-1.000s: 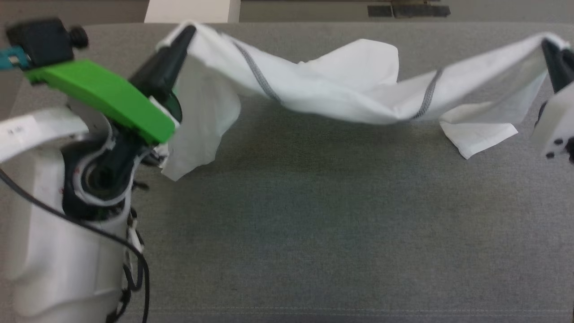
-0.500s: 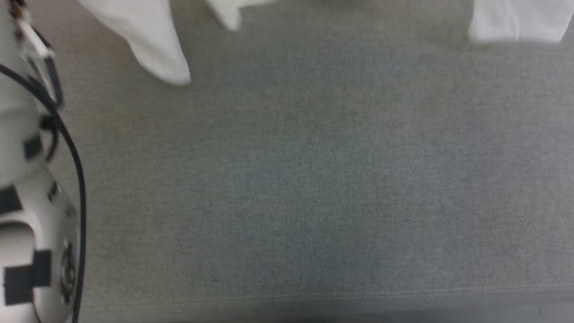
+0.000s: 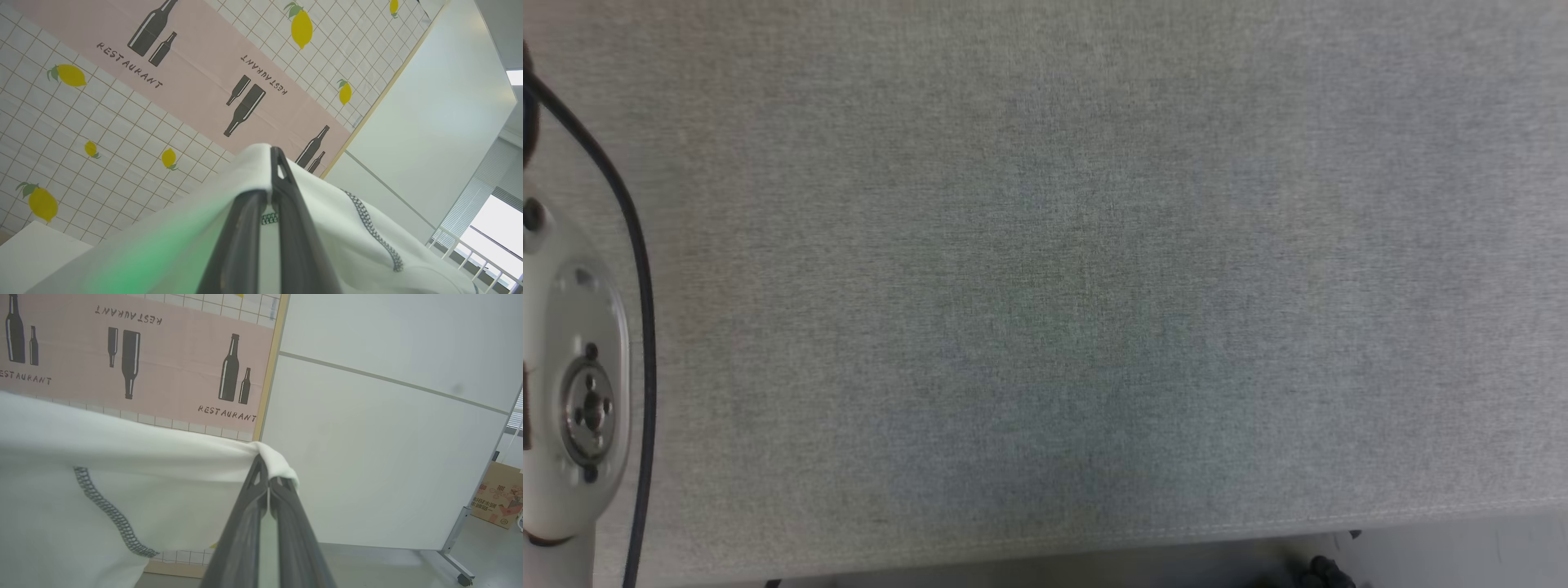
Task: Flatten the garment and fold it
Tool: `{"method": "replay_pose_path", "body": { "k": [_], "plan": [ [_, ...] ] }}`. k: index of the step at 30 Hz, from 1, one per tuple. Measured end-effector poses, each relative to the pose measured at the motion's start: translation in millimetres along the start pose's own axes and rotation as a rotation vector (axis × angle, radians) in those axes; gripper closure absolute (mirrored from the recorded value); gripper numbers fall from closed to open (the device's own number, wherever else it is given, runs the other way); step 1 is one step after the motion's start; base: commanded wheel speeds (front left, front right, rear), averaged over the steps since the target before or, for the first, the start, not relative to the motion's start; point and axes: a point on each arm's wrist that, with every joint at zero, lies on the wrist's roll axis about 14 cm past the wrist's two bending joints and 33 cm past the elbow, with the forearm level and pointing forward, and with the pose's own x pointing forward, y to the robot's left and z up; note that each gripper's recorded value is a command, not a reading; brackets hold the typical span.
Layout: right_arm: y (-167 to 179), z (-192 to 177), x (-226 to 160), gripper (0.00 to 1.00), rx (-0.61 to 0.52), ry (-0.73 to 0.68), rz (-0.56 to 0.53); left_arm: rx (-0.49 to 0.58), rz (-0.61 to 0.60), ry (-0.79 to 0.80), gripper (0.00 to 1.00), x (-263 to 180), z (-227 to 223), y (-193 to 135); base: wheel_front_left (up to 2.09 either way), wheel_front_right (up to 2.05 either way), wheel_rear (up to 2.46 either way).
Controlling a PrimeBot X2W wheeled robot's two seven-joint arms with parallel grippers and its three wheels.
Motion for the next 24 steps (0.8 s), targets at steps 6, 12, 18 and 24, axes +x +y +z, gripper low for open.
{"method": "replay_pose_path", "body": {
  "k": [6, 12, 18, 24],
  "plan": [
    [14.5, -90.1, -17.1, 1.0, 0.003, 0.188, 0.041, 0.1, 0.115, 0.231, 1.0, -37.8, -79.3, 69.1, 0.0, 0.0, 0.0],
    [32.7, -147.1, -64.2, 1.0, 0.043, 0.362, 0.118, 0.326, 0.13, 0.536, 1.0, -109.3, -129.2, 109.8, 0.0, 0.0, 0.0],
    [32.1, -183.6, -136.8, 1.0, 0.088, 0.58, 0.174, 0.355, 0.148, 0.789, 1.0, -202.0, -147.8, 114.6, 0.0, 0.0, 0.0],
    [10.4, -191.9, -226.0, 1.0, 0.079, 0.773, 0.195, 0.253, 0.211, 0.963, 1.0, -295.9, -139.4, 95.7, 0.0, 0.0, 0.0]
  ]
}}
